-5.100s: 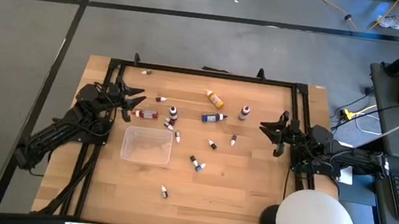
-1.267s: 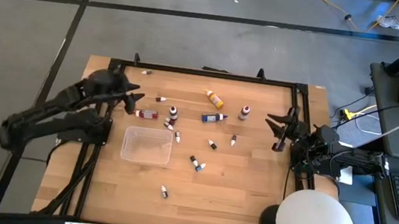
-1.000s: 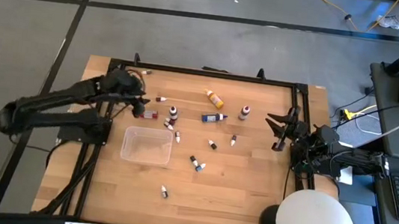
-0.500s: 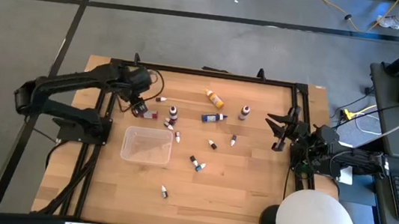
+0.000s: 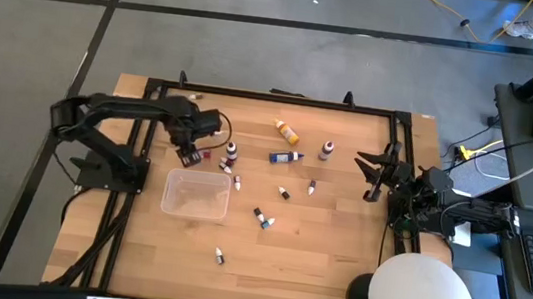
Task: Pick & Place food coloring
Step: Put the large red food coloring bottle into the transparent bin
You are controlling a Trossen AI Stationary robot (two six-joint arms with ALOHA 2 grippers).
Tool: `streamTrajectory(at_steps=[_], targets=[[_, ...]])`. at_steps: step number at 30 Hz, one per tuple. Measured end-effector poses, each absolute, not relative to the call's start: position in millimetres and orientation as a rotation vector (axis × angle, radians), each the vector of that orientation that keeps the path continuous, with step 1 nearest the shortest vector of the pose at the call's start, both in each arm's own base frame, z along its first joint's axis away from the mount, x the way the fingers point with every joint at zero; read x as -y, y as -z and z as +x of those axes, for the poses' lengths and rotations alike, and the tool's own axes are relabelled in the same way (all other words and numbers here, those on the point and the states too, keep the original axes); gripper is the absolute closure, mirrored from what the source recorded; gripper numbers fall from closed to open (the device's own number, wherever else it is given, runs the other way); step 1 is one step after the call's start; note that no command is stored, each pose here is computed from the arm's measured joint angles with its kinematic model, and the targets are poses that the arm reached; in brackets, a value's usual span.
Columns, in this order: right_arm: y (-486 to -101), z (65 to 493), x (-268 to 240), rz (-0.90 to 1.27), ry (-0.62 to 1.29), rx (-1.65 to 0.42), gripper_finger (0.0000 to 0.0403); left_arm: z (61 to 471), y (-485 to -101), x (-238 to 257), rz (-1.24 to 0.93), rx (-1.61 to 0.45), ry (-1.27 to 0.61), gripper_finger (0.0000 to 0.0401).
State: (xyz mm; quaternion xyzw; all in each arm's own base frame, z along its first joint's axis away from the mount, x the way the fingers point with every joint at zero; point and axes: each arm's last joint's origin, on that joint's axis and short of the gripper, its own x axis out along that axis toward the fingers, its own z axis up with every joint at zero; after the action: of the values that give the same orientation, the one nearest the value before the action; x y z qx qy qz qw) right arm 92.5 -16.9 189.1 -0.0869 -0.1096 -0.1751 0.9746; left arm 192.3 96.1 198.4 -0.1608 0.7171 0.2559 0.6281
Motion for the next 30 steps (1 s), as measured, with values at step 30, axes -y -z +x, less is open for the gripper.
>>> streamTrajectory(at_steps=[30], targets=[[-189.1,92.6,16.9,-0.172,0.353,0.222,0.0314,210.3,-167.8,-104.2,-0.184,-1.747,-0.373,0.0221]])
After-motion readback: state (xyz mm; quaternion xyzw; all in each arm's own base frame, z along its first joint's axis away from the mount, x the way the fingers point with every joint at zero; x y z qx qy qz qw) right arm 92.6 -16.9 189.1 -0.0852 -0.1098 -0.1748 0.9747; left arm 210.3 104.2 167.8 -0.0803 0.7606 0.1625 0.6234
